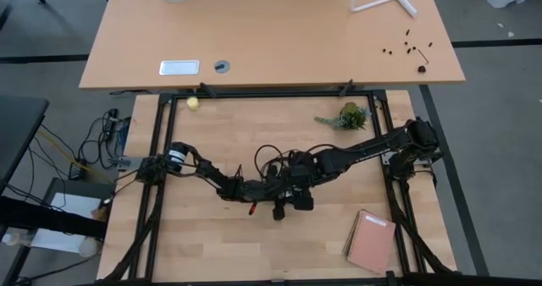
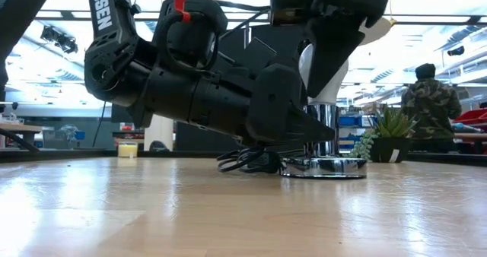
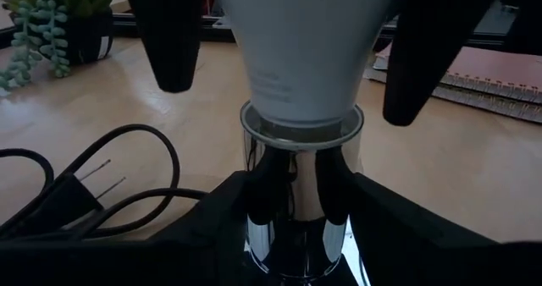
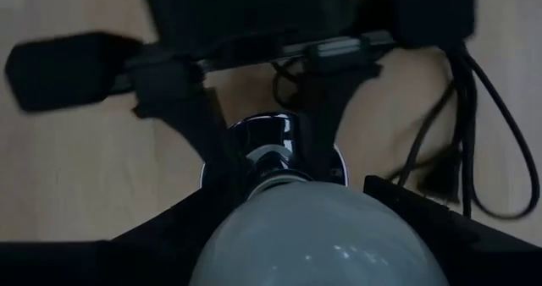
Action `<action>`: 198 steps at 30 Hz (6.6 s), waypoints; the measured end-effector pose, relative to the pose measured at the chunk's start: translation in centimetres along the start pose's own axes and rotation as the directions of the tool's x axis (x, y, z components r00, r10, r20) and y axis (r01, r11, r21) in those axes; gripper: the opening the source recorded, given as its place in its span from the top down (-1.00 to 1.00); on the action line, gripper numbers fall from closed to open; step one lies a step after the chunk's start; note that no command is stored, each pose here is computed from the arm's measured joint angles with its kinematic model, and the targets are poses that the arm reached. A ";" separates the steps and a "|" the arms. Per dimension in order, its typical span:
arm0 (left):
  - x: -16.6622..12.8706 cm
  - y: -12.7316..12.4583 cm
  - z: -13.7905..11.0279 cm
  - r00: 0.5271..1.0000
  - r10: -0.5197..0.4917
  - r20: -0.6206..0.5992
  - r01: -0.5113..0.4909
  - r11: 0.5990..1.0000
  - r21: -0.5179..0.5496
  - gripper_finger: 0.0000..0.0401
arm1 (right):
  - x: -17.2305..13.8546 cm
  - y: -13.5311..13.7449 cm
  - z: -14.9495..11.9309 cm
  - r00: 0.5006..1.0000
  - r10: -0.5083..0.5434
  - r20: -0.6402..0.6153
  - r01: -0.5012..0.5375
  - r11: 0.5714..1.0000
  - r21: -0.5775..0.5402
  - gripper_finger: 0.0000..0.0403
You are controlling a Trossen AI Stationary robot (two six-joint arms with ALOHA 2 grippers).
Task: Screw lightbulb
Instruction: Insert the white lightbulb into the metallic lamp
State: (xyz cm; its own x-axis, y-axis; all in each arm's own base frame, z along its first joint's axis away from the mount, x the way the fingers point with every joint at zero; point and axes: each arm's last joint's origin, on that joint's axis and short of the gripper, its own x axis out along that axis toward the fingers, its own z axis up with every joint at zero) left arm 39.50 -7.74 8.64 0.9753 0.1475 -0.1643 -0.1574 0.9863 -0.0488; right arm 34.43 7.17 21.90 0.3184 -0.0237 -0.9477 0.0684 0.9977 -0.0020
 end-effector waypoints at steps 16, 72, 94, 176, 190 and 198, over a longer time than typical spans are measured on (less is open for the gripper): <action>0.0 0.1 0.1 0.999 0.052 0.016 -0.052 0.998 -0.030 0.09 | 0.0 0.4 -0.1 0.992 -0.115 0.043 0.082 0.881 0.466 -0.33; 0.3 0.3 -0.1 0.994 0.098 -0.046 -0.097 0.995 0.028 0.08 | -1.7 0.6 1.2 0.980 -0.176 0.090 0.117 0.883 0.454 -0.76; 0.2 0.4 -0.3 0.993 0.102 -0.059 -0.100 0.994 0.037 0.08 | -3.0 -0.2 1.5 0.975 -0.169 0.146 0.087 0.889 0.449 -0.77; 0.2 0.4 -0.3 0.993 0.109 -0.037 -0.108 0.994 0.027 0.08 | -1.2 -2.1 3.1 0.979 -0.002 -0.203 -0.161 0.598 -0.785 -0.85; 0.2 0.4 -0.3 0.993 0.108 -0.036 -0.108 0.994 0.027 0.08 | -1.2 -2.8 3.3 0.978 0.046 -0.202 -0.185 0.630 -0.754 -0.50; 0.2 0.4 -0.3 0.994 0.106 -0.037 -0.105 0.994 0.027 0.08 | -1.2 -2.7 3.3 0.976 0.070 -0.207 -0.200 0.668 -0.717 -0.27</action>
State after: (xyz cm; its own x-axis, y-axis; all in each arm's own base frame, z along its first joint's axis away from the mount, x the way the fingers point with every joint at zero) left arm 39.61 -7.37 8.32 0.9467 0.2487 -0.2046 -0.2550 0.9669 -0.0049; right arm 36.99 4.31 24.06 0.1195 0.0601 -0.9910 -0.6958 0.7171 -0.0404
